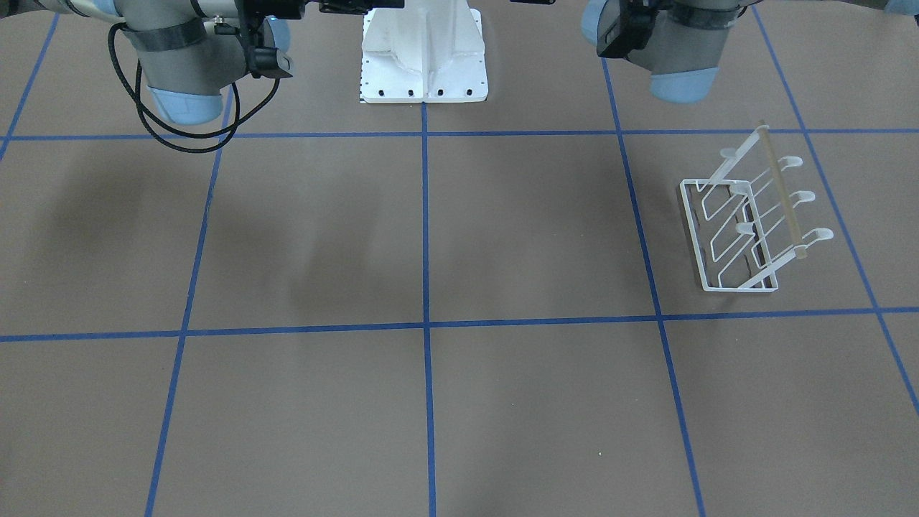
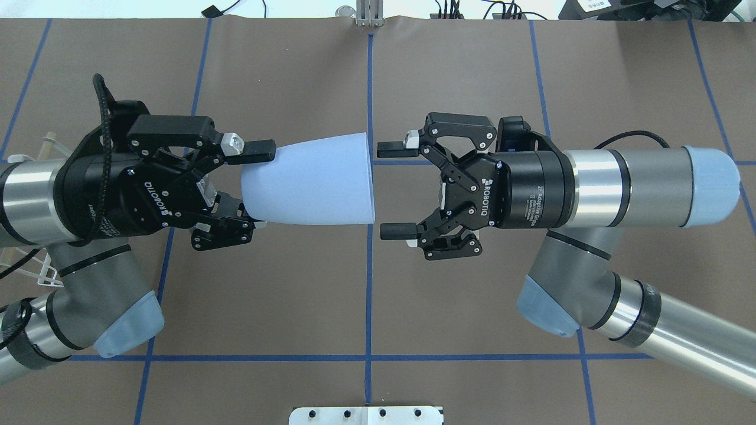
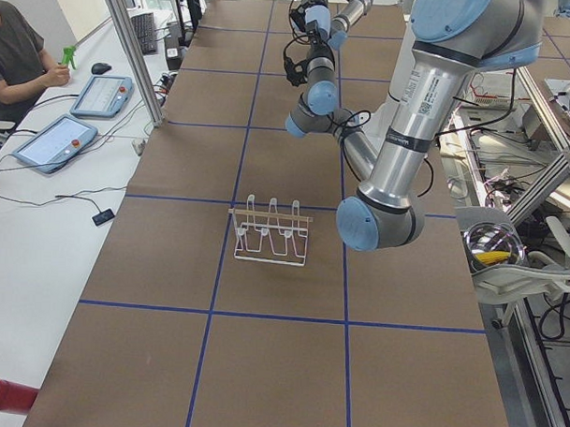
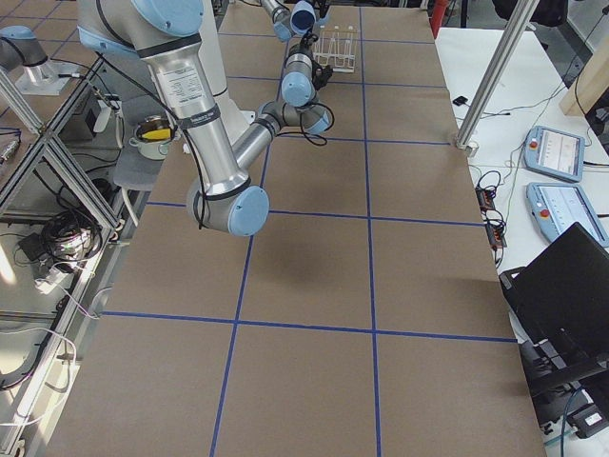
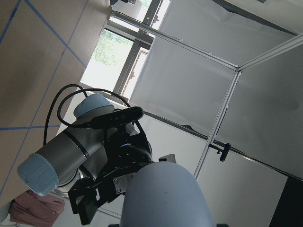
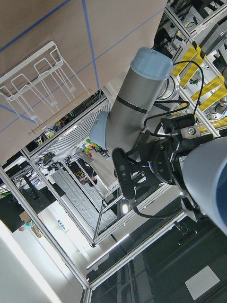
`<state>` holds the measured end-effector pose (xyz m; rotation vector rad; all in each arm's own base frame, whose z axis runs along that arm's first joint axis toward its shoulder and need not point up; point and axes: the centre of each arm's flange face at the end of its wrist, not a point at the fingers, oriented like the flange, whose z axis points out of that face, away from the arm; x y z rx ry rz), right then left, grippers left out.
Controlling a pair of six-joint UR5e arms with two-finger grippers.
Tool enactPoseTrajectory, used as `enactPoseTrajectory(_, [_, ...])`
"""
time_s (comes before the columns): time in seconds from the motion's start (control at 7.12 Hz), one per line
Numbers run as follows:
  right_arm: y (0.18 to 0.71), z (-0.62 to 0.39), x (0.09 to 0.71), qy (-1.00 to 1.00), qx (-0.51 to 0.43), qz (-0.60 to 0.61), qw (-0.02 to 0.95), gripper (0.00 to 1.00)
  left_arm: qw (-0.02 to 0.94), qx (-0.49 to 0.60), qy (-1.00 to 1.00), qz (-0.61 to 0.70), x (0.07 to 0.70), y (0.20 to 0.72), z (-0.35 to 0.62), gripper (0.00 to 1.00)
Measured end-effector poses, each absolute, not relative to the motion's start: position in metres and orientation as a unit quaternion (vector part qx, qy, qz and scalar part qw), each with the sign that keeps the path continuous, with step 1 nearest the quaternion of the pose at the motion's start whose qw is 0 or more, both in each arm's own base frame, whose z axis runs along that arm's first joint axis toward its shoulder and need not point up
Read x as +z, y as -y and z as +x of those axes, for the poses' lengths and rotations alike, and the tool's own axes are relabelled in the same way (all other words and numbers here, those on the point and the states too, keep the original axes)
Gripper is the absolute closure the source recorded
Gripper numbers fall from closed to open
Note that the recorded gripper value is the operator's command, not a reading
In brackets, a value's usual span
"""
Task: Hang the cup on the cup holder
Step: 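Open the right gripper and release the cup to the left gripper, then carry the cup with the left gripper toward the rack while the right arm withdraws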
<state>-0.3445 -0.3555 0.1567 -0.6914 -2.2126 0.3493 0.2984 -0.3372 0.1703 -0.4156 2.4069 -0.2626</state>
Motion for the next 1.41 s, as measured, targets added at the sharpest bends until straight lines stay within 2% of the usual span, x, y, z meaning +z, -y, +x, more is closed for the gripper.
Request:
enactPoseTrajectory(0.28, [0.383, -0.320, 0.182, 0.875, 0.150, -0.210, 0.410, 0.00, 0.350, -0.107, -0.919, -0.147, 0.188, 0.339, 0.278, 1.00])
enactPoseTrajectory(0.56, [0.410, -0.282, 0.236, 0.861, 0.149, -0.123, 0.470, 0.00, 0.398, -0.128, -0.903, -0.094, 0.204, 0.376, 0.229, 1.00])
enactPoseTrajectory(0.98, [0.456, -0.199, 0.335, 0.805, 0.133, -0.006, 0.578, 0.00, 0.539, -0.146, -0.830, -0.011, 0.230, 0.426, 0.146, 1.00])
enactPoseTrajectory(1.41, [0.488, -0.117, 0.440, 0.727, 0.103, 0.122, 0.667, 0.00, 0.648, -0.155, -0.741, 0.083, 0.290, 0.450, 0.088, 1.00])
